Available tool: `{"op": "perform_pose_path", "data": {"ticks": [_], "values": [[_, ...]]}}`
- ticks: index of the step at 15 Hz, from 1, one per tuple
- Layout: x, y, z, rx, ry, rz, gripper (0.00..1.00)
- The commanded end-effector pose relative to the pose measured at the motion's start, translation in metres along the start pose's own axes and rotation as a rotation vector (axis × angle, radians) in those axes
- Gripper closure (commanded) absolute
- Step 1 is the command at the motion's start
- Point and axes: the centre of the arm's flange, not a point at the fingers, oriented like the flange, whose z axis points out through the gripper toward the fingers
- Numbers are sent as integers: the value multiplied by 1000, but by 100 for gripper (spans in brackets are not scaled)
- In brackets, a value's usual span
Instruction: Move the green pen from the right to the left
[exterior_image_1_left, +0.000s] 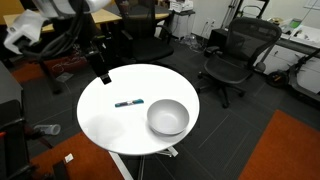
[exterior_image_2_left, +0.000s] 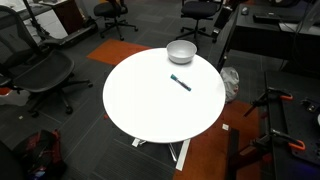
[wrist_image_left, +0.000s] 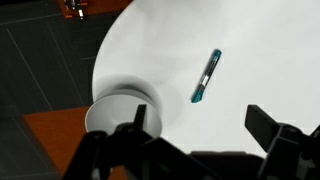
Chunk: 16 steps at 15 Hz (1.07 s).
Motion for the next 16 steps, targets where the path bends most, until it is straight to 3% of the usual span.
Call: {"op": "perform_pose_path", "data": {"ticks": [1,16], "values": [[17,-21,34,8,-10,70,0],[44,-71,143,-7,-107,220,0]]}}
